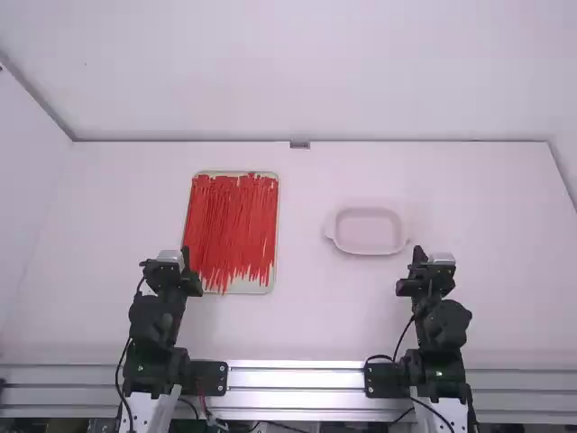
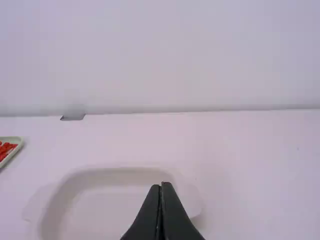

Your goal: Fasten the cable tie

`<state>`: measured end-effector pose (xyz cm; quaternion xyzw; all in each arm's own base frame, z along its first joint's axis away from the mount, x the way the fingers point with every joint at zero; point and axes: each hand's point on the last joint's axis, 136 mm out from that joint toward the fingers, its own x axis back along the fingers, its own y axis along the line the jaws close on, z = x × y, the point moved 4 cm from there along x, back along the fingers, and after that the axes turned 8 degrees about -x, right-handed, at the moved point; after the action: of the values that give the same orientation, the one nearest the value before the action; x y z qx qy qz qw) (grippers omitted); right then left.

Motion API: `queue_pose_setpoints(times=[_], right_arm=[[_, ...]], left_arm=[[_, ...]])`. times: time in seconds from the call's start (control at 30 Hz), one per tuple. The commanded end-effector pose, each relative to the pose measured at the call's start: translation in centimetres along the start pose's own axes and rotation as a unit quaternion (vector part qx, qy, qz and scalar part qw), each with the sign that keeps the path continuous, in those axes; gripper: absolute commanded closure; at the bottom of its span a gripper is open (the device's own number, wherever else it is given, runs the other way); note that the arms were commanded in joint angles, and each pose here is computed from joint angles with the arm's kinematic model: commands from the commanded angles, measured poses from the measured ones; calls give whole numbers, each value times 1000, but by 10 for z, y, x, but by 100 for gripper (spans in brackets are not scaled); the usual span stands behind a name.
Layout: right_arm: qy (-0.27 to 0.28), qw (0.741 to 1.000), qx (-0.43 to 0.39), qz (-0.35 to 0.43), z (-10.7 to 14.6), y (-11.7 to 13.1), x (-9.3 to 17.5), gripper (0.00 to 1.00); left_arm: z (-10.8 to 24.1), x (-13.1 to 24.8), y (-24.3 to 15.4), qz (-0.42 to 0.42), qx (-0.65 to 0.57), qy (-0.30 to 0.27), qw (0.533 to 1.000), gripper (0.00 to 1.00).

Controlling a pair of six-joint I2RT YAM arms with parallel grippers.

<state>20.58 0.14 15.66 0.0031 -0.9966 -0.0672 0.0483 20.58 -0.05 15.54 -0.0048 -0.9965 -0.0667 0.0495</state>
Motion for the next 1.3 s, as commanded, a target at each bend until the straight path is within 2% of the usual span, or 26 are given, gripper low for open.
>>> queue_pose_setpoints(times=[0.0, 0.37, 0.6, 1.07, 1.27], right_arm=[[0, 1000, 0, 0, 0, 0, 0, 100], [8, 1000, 0, -7, -8, 4, 0, 95], [40, 999, -1, -11, -18, 9, -4, 87], [134, 991, -10, -20, -35, 24, -32, 63], [176, 984, -38, -10, -41, 27, -53, 51]], left_arm=[[0, 0, 0, 0, 0, 0, 1000, 100], [-8, 1, 0, 3, 4, 6, 1000, 95], [-15, -2, 0, 8, 14, 32, 999, 87], [-20, -17, -7, 29, 30, 112, 993, 63], [-23, -28, 1, -9, 63, 152, 986, 51]])
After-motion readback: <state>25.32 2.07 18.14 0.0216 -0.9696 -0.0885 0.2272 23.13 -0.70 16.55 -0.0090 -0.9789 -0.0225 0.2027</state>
